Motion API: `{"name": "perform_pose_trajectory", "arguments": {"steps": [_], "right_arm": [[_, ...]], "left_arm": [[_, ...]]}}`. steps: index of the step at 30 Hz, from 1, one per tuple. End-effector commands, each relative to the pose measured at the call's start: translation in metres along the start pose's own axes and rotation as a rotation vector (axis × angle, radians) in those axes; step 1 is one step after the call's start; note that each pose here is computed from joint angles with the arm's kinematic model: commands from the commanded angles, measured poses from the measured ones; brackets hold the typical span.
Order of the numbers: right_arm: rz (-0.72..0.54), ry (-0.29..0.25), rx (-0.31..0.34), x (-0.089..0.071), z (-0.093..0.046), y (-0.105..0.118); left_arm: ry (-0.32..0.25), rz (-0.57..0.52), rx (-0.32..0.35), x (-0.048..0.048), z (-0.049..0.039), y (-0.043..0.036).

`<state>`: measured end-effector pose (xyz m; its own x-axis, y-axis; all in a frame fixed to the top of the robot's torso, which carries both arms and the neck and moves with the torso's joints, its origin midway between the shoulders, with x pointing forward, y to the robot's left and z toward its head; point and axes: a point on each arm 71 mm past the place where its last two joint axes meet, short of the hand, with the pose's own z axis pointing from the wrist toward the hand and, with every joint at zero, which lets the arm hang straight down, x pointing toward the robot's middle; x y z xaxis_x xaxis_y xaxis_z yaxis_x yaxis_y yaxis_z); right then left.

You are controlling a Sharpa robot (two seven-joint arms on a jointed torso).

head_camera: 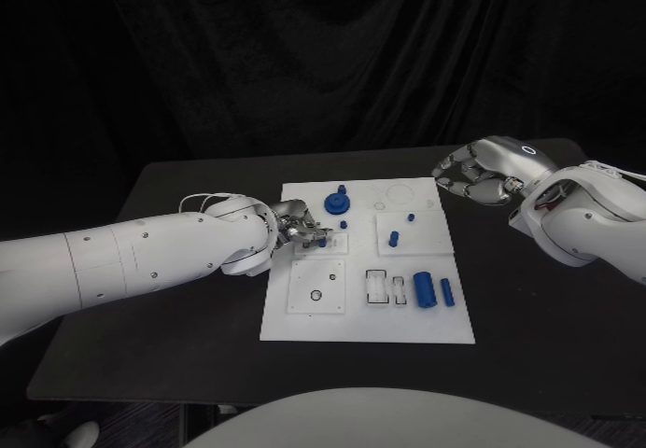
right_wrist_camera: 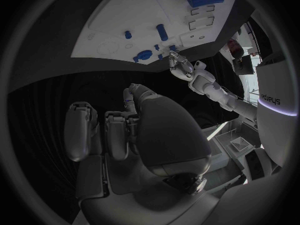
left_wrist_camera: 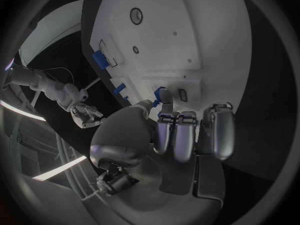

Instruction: Assemble the parts on the task board

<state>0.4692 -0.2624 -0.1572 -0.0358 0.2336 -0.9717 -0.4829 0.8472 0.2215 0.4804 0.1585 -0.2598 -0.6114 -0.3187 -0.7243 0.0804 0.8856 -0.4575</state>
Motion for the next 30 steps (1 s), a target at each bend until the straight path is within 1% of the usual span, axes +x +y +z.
{"name": "perform_pose_trajectory", "arguments": {"steps": [1, 5, 9, 14, 18, 19, 22, 24, 30], "right_arm": [[0.0, 0.005, 0.017, 0.001, -0.001, -0.002], [-0.001, 0.004, 0.022, 0.0, -0.003, -0.003], [-0.001, 0.003, 0.026, 0.0, -0.003, -0.004], [-0.001, 0.003, 0.026, 0.0, -0.003, -0.004], [-0.001, 0.006, 0.026, 0.0, -0.003, -0.004], [-0.001, 0.007, 0.026, 0.0, -0.003, -0.004], [-0.001, 0.009, 0.026, 0.001, -0.002, -0.004], [-0.002, 0.009, 0.025, 0.001, -0.002, -0.004], [-0.001, 0.01, 0.022, 0.001, -0.002, -0.003]], "left_arm": [[-0.055, -0.024, 0.028, -0.0023, -0.0036, -0.002], [-0.094, -0.012, 0.034, -0.0056, -0.0112, 0.0001], [-0.123, 0.007, 0.036, -0.0157, -0.019, -0.0003], [-0.161, 0.039, 0.041, -0.0401, -0.0282, -0.0075], [-0.172, 0.069, 0.028, -0.0608, -0.0328, -0.0124], [-0.17, 0.078, 0.018, -0.0656, -0.0331, -0.0127], [-0.155, 0.102, -0.017, -0.0757, -0.0313, -0.0113], [-0.147, 0.11, -0.032, -0.079, -0.0295, -0.0101], [-0.125, 0.137, -0.088, -0.0892, -0.0196, -0.0052]]}}
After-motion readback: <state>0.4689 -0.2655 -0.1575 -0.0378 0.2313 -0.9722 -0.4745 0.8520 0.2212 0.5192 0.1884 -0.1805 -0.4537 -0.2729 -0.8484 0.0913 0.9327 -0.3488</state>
